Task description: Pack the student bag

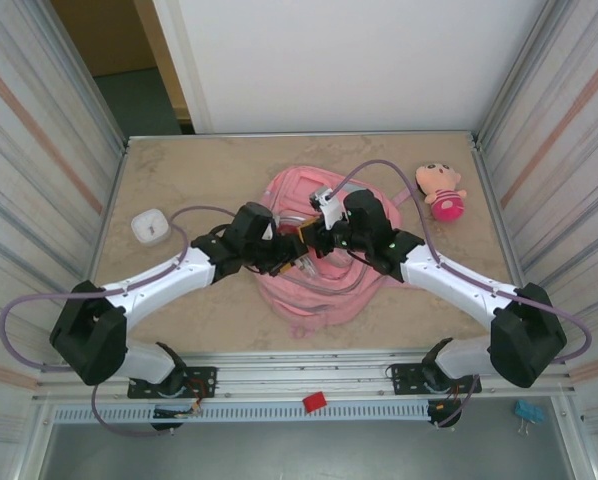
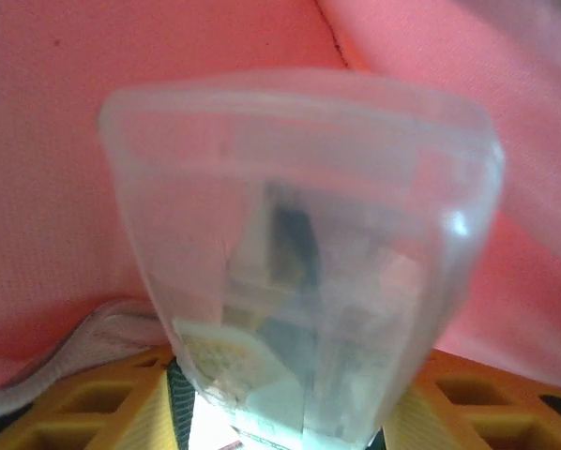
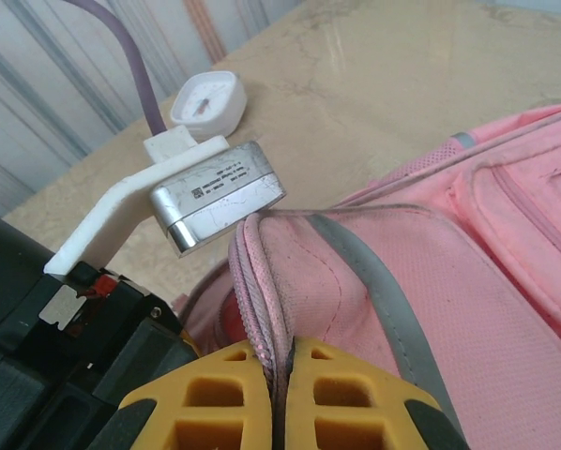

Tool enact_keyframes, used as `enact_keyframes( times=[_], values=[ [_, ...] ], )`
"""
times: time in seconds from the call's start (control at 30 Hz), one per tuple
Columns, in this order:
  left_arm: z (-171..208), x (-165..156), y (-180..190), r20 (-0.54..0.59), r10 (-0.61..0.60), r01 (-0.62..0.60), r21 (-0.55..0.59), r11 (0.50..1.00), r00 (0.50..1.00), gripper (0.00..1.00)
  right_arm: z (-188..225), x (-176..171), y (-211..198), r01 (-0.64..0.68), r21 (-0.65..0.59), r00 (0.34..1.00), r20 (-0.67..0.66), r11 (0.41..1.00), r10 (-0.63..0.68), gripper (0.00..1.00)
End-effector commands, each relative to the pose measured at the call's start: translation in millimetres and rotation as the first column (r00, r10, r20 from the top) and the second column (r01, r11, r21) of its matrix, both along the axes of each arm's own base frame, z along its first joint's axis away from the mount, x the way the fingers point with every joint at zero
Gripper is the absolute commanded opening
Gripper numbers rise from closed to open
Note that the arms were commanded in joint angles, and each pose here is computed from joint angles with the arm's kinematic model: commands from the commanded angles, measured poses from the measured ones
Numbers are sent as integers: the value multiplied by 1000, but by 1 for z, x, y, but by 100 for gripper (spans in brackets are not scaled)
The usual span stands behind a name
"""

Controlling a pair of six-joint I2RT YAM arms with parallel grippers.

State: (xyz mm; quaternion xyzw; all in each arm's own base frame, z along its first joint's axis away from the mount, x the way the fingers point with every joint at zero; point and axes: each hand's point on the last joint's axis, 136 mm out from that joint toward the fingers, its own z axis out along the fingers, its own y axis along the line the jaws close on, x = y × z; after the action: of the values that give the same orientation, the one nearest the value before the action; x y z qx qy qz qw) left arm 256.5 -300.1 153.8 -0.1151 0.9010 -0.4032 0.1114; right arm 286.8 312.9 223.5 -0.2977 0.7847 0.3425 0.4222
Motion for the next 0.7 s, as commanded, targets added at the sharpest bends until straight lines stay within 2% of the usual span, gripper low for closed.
enact_keyframes(
  times=[0.0,0.23,0.53,0.67],
  values=[
    [36,16,-16,112,-20,31,-94,995,993,55,61,-11,21,-105,149,990,114,983,89,0],
    [34,8,-5,118,-3,14,-87,996,993,61,57,-8,21,-99,144,991,105,985,84,0],
    [35,-18,20,135,25,-12,-97,995,991,38,56,-7,19,-94,141,991,102,985,80,0],
    [40,-19,42,191,48,-42,-37,998,980,38,47,-6,19,-98,108,993,75,989,90,0]
  ],
)
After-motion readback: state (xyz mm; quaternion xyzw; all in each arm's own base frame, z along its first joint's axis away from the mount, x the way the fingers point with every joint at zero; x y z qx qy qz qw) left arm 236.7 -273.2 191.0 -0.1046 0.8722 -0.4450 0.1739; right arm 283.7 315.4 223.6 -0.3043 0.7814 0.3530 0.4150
